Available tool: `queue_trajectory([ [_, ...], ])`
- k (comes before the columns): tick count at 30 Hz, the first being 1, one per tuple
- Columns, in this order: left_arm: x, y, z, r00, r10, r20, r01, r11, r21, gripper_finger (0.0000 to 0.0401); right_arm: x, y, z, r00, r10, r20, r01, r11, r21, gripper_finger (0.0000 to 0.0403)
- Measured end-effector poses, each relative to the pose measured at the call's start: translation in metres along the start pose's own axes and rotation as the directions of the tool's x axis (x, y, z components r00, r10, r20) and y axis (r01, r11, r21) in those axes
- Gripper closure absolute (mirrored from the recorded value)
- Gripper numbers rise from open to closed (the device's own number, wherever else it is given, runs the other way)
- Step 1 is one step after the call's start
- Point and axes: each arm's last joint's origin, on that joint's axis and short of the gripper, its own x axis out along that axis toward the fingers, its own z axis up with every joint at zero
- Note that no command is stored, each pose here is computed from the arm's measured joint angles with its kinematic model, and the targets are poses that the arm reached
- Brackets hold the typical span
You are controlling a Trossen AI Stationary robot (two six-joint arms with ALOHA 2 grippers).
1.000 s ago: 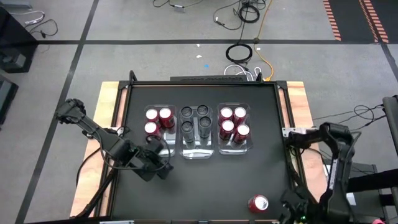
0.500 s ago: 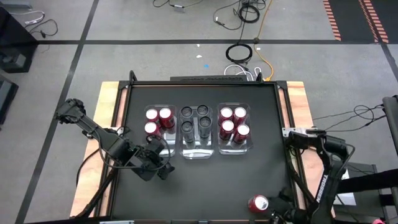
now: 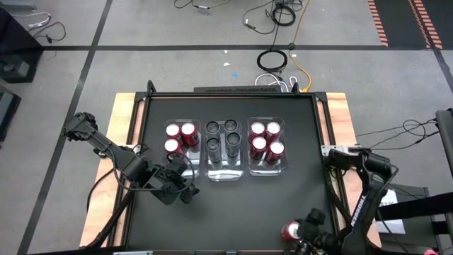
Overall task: Sort soda cans
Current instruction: Move the orange soda can to the center of the table
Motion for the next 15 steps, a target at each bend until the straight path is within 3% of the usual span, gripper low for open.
queue_trajectory([
  [6, 0.0, 0.0, 0.0, 1.0, 0.0, 0.0, 0.0, 1.0, 0.0, 0.0008, 0.0051, -0.0012, 0.0015, 0.998, -0.024, -0.066, 0.025, 1.0, 0.012, 0.0069],
  [15, -0.0008, 0.0002, -0.0003, 1.0, -0.003, -0.018, 0.004, 0.999, 0.038, 0.0008, 0.008, -0.0013, 0.0017, 0.995, -0.021, -0.095, 0.024, 0.999, 0.026, 0.0115],
])
